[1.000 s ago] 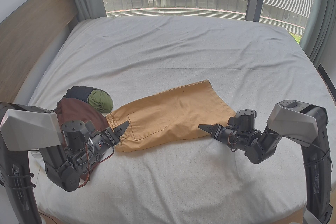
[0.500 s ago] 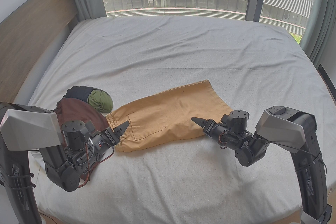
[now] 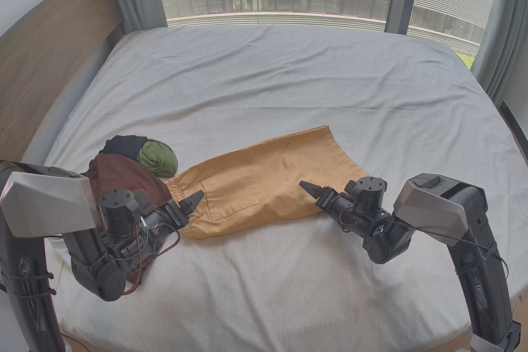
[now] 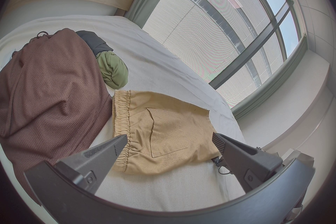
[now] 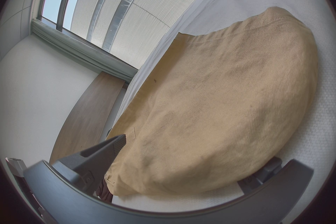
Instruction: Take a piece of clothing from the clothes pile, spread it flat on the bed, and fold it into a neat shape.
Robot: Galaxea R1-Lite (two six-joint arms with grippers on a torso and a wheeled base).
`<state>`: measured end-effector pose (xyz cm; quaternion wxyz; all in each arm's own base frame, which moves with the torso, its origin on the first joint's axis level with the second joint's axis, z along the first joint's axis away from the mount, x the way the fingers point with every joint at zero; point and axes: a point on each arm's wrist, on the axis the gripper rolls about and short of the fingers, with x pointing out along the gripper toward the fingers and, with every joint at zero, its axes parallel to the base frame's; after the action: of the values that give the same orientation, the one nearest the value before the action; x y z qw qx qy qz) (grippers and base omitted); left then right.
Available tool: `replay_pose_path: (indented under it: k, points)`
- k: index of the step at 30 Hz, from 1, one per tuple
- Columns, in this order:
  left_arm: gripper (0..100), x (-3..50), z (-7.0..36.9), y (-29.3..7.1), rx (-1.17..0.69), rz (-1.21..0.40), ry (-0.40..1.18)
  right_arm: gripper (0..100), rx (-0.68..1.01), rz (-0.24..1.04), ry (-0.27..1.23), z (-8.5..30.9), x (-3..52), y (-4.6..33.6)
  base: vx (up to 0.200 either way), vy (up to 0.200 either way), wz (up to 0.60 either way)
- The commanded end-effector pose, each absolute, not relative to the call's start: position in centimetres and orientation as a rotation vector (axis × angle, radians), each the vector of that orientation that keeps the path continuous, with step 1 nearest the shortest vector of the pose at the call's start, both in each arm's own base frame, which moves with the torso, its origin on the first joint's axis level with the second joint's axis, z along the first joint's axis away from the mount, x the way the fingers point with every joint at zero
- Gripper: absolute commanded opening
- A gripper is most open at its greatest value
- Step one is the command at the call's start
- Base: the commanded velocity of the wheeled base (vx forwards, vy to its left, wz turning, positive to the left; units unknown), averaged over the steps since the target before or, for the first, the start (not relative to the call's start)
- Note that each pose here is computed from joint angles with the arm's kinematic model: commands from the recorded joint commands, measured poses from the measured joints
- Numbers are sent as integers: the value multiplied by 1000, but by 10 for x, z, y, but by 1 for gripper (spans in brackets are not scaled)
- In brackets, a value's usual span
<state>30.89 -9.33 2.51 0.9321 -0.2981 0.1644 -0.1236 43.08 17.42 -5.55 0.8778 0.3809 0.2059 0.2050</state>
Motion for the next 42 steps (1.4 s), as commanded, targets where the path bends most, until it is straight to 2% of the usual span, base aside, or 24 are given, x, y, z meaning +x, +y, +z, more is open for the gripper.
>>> replay_pose_path:
  k: [1, 4, 5, 18, 31, 42]
  points:
    - [100, 309, 25, -93, -610, -253, 338, 100, 793, 420, 442, -61, 430, 174, 0, 0, 0]
    - [100, 309, 24, -93, -610, -254, 340, 100, 792, 416, 440, -61, 430, 175, 0, 0, 0]
    - [100, 309, 24, -93, -610, -254, 340, 0, 792, 414, 439, -61, 430, 175, 0, 0, 0]
    - [100, 309, 24, -93, -612, -252, 339, 0, 786, 417, 455, -61, 421, 178, 0, 0, 0]
    - [100, 309, 26, -92, -616, -251, 333, 0, 730, 388, 529, -46, 377, 165, 0, 0, 0]
    - [100, 311, 26, -89, -619, -254, 334, 0, 637, 309, 580, -57, 336, 149, 0, 0, 0]
